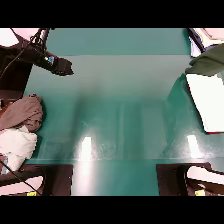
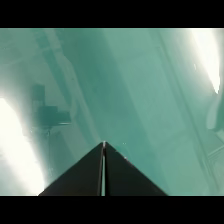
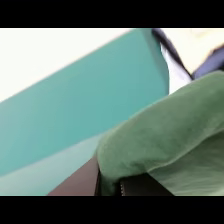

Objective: Fold the shirts.

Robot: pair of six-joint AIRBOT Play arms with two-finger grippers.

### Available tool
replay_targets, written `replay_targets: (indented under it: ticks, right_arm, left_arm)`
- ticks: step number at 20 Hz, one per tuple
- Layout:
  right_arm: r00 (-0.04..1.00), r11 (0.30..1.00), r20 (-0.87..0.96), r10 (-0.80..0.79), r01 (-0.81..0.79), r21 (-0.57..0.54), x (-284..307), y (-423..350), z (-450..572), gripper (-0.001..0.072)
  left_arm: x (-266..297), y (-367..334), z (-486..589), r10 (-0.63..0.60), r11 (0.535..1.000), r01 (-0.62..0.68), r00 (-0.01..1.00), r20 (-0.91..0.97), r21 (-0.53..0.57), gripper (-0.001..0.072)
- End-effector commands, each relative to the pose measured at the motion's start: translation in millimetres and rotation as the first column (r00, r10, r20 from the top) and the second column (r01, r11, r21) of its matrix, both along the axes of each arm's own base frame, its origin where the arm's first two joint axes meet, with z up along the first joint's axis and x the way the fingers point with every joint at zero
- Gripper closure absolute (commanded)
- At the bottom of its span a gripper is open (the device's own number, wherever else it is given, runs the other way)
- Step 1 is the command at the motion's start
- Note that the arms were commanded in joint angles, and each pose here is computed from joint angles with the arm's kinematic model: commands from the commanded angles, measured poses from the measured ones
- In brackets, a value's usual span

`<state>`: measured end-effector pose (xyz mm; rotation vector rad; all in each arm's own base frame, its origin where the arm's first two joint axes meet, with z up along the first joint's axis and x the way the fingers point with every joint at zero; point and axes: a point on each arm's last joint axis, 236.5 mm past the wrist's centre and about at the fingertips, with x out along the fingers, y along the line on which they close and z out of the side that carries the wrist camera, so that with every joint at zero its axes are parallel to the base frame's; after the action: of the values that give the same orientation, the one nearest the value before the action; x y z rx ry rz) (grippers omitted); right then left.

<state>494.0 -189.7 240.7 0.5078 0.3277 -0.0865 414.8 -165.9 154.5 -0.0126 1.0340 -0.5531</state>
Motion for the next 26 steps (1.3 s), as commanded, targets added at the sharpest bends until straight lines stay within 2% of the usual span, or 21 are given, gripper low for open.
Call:
replay_targets:
  ticks: [1,5,8,11,13,14,15,16,19,22,26]
  right_arm:
    - [0.999,0.999,0.029,-0.014,0.015,-0.035,-26,-9,33,0.0696]
    - [0.998,1.000,-0.066,0.014,-0.013,0.009,-67,-9,20,0.0695]
    - [0.984,0.998,-0.175,-0.040,0.047,0.035,-101,-23,-7,0.0694]
    - [0.910,0.990,-0.398,-0.112,0.135,0.029,-152,-36,-64,0.0692]
    - [0.816,0.981,-0.555,-0.164,0.191,-0.008,-194,-45,-104,0.0687]
    - [0.765,0.978,-0.618,-0.181,0.206,-0.030,-214,-48,-122,0.0593]
    - [0.723,0.974,-0.662,-0.196,0.220,-0.049,-232,-50,-135,0.0369]
    - [0.685,0.968,-0.695,-0.218,0.241,-0.066,-249,-53,-146,0.0226]
    - [0.652,0.942,-0.710,-0.265,0.331,-0.047,-276,-54,-155,0.0220]
    - [0.714,0.935,-0.642,-0.279,0.353,-0.013,-265,-46,-137,0.0222]
    - [0.699,0.935,-0.633,-0.333,0.330,-0.127,-267,-45,-124,0.0222]
  left_arm:
    - [-1,0,-1,-0.003,1.000,0.003,1.000,-0.005,0.002,0.0681]
    - [-1,0,-1,-0.003,1.000,0.003,1.000,-0.006,0.003,0.0681]
    - [-5,0,-3,-0.010,1.000,0.011,1.000,-0.023,0.007,0.0681]
    - [-10,1,-6,-0.019,1.000,0.019,0.999,-0.043,0.014,0.0681]
    - [-10,1,-5,-0.019,1.000,0.020,0.999,-0.042,0.014,0.0681]
    - [-10,1,-5,-0.021,1.000,0.022,0.999,-0.041,0.015,0.0681]
    - [-10,1,-6,-0.028,0.999,0.028,0.999,-0.039,0.018,0.0681]
    - [-10,1,-6,-0.034,0.999,0.035,0.999,-0.037,0.021,0.0681]
    - [-11,1,-6,-0.047,0.998,0.048,0.998,-0.032,0.027,0.0681]
    - [-12,1,-6,-0.049,0.998,0.050,0.998,-0.036,0.027,0.0681]
    - [-15,2,-8,-0.054,0.998,0.056,0.997,-0.049,0.031,0.0681]
